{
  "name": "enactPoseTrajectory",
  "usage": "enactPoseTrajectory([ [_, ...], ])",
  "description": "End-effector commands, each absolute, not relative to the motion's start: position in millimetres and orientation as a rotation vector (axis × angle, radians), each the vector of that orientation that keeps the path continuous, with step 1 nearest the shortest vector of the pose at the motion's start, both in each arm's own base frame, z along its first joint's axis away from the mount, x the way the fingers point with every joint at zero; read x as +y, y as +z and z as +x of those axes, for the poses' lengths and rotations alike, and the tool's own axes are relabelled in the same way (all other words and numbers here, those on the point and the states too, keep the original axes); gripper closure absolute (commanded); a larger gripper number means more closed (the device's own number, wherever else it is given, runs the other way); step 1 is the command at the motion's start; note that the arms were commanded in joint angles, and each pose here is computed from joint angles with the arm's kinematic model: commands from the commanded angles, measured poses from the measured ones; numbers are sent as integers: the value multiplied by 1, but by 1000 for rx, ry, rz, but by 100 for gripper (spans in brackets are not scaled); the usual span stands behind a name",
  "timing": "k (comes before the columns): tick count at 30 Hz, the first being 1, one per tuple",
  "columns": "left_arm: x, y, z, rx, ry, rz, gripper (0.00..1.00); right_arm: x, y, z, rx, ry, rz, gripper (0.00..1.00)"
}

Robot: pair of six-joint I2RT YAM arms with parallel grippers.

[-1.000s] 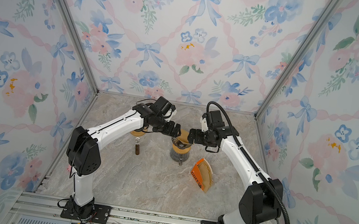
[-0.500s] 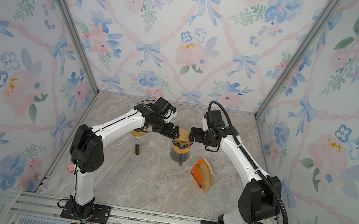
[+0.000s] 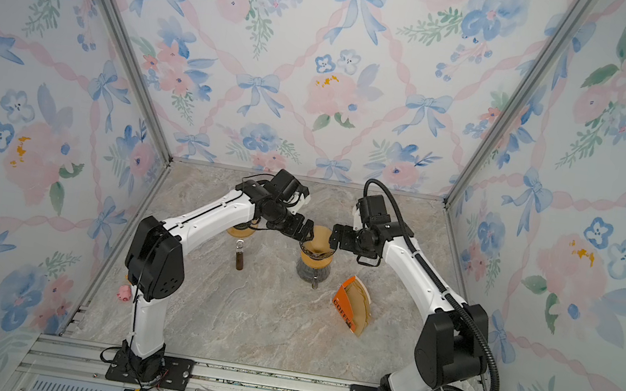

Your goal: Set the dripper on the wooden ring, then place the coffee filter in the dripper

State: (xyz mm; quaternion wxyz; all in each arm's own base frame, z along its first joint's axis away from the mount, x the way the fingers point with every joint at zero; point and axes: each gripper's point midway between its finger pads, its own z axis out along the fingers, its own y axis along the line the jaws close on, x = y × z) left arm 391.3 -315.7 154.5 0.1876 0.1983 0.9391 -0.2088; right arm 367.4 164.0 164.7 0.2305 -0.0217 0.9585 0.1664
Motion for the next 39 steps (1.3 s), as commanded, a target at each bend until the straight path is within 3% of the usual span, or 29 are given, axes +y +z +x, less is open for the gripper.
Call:
enactPoseTrajectory([
  [1,-318,148,393,2652,-580,588,2,174,183,366,2582,581,-80,4],
  [8,-318,145,394,2657,-573,587,2,184,170,358,2642,579,-129,4],
  [24,-319,141,396,2664,-565,588,2,158,146,358,2734,304,-86,4],
  [32,-319,140,396,2664,-563,589,2,190,171,358,2660,573,-131,4],
  [39,-319,140,397,2663,-562,587,2,198,161,351,2696,600,-160,4],
])
